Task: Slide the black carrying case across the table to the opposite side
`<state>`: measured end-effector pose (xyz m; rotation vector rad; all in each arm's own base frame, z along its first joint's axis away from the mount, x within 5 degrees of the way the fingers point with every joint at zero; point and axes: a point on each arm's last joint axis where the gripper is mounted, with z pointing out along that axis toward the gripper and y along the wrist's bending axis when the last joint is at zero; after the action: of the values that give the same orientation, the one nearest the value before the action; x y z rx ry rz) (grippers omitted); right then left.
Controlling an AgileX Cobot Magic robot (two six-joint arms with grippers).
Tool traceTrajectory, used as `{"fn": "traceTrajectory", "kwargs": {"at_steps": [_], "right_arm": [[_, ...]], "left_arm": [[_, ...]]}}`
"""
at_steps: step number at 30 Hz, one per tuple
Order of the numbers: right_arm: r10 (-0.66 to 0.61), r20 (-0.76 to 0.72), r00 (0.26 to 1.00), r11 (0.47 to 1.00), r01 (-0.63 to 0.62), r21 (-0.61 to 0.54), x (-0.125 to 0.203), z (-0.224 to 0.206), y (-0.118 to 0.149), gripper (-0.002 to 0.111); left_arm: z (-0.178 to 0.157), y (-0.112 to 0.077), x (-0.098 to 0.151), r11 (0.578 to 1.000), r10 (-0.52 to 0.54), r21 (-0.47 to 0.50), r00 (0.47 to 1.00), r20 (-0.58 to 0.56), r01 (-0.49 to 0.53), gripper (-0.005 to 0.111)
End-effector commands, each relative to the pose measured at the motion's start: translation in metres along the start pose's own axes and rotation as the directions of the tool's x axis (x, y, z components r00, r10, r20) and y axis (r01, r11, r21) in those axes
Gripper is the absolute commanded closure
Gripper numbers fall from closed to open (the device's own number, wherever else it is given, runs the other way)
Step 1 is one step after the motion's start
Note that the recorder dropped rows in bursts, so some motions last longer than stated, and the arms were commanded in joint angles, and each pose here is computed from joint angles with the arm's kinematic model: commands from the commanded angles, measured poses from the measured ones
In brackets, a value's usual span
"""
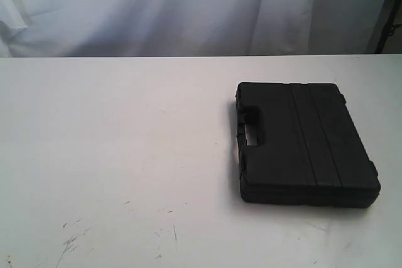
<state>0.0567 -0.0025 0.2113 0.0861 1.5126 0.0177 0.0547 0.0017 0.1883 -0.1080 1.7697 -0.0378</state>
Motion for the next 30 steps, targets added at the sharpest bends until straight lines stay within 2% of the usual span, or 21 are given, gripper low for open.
{"fn": "traceTrajectory", "kwargs": {"at_steps": [1,7,18,24,30], "right_arm": [[-0.012,0.024,1.0,1.0,0.012,0.005,-0.001,0.0,0.0,0.108],[-0.013,0.154,0.988,1.0,0.012,0.003,-0.013,-0.002,0.0,0.108],[0.048,0.216,0.975,0.999,-0.046,-0.01,-0.019,-0.003,0.0,0.108],[0.056,0.261,0.964,0.998,-0.053,-0.02,-0.049,-0.008,0.002,0.108],[0.048,0.241,0.969,0.999,-0.046,-0.017,-0.079,0.0,0.005,0.108]], "left_arm": [[0.0,0.0,0.001,1.0,-0.001,-0.003,1.0,0.005,0.001,0.107],[0.0,0.0,0.001,1.0,-0.001,-0.003,1.0,0.005,0.001,0.107],[0.0,0.0,0.001,1.0,-0.001,-0.003,1.0,0.005,0.001,0.107],[0.0,0.0,0.001,1.0,-0.001,-0.003,1.0,0.005,0.001,0.107],[0.0,0.0,0.001,1.0,-0.001,-0.003,1.0,0.005,0.001,0.107]]}}
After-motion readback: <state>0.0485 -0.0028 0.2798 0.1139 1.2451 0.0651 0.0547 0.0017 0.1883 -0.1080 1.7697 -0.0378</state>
